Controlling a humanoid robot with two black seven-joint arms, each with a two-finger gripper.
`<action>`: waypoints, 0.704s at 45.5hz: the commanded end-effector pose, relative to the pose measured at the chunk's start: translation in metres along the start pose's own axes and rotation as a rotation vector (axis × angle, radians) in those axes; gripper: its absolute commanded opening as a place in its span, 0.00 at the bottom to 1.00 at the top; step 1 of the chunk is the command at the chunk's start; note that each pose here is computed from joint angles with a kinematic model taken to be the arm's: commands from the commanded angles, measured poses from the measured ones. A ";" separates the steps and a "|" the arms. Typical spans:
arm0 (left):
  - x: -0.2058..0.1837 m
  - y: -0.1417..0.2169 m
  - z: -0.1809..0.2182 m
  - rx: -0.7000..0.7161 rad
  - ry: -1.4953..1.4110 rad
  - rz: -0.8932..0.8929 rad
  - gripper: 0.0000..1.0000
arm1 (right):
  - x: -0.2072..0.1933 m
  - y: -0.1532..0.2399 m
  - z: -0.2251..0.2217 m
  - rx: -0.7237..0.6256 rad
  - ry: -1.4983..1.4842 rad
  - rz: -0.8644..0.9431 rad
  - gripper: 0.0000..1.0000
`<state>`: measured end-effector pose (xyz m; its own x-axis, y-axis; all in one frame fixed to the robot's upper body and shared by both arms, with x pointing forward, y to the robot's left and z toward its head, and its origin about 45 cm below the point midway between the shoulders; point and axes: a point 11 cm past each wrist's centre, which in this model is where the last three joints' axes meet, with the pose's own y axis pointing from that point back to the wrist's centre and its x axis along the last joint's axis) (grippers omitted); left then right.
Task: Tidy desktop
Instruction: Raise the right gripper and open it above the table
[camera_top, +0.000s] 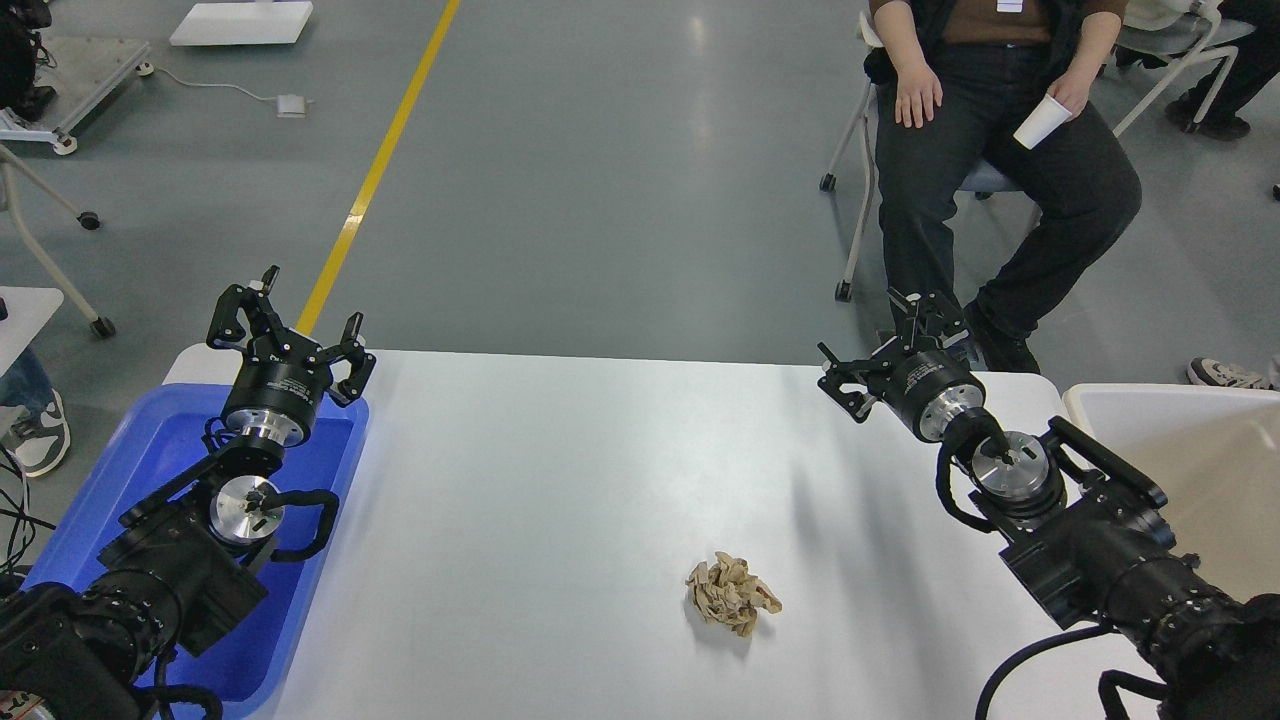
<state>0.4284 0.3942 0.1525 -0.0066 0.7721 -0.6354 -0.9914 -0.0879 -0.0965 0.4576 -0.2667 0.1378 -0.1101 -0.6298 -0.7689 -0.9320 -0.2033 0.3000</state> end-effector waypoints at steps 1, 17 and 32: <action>0.000 0.000 0.000 0.000 0.000 0.000 1.00 | 0.000 0.000 0.001 -0.002 0.000 -0.001 1.00; 0.000 0.000 0.000 0.000 0.000 0.000 1.00 | -0.001 0.001 0.014 -0.051 0.088 -0.012 1.00; 0.000 0.000 0.000 0.000 0.000 0.000 1.00 | -0.014 0.012 -0.004 -0.090 0.314 -0.122 1.00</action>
<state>0.4285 0.3942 0.1525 -0.0063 0.7723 -0.6352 -0.9915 -0.0875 -0.0965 0.4518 -0.2577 0.1380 -0.0062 -0.7155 -0.6985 -0.9131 -0.2808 0.2956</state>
